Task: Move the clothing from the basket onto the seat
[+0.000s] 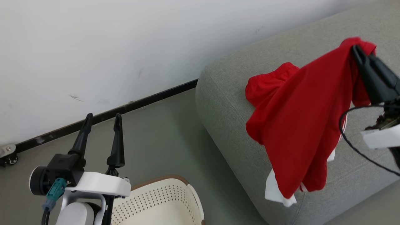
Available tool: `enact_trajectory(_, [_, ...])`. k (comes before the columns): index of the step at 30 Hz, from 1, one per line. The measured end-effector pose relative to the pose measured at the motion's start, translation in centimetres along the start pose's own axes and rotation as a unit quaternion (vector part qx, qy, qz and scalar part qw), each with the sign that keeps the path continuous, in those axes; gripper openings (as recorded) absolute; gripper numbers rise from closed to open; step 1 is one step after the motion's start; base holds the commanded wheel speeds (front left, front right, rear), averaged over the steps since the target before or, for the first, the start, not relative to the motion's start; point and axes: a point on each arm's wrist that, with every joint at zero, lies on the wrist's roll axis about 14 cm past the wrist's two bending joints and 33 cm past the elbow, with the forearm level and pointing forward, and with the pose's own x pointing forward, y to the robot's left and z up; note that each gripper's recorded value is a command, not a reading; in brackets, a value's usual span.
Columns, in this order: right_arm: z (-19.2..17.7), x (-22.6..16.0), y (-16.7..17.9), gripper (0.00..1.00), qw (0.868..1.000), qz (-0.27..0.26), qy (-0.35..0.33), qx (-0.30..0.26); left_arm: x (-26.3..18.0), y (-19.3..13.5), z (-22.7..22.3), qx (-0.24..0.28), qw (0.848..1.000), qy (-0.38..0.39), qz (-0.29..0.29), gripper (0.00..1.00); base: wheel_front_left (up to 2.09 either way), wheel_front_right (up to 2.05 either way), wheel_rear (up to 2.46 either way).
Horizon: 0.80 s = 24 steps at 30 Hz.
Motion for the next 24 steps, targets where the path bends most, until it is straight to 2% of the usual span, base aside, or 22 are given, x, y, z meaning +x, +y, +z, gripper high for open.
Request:
enact_trajectory(6, [3.7, 2.9, -3.1, 0.0, 0.999, -0.029, -0.026, -0.018, 0.1, 0.9, 0.0, 0.009, 1.0, -0.004, 0.008, 1.0, 0.0, 0.0, 0.0])
enact_trajectory(16, [9.4, 6.0, -10.6, 0.0, 0.991, -0.118, -0.045, -0.052, -0.3, 2.2, -0.8, 0.017, 1.0, -0.001, 0.022, 1.0, 0.0, 0.0, 0.0])
enact_trajectory(24, [9.4, 7.6, -15.1, 0.0, 0.983, -0.175, -0.012, -0.058, -0.3, 3.0, -1.3, 0.025, 0.999, -0.002, 0.025, 1.0, 0.0, 0.0, 0.0])
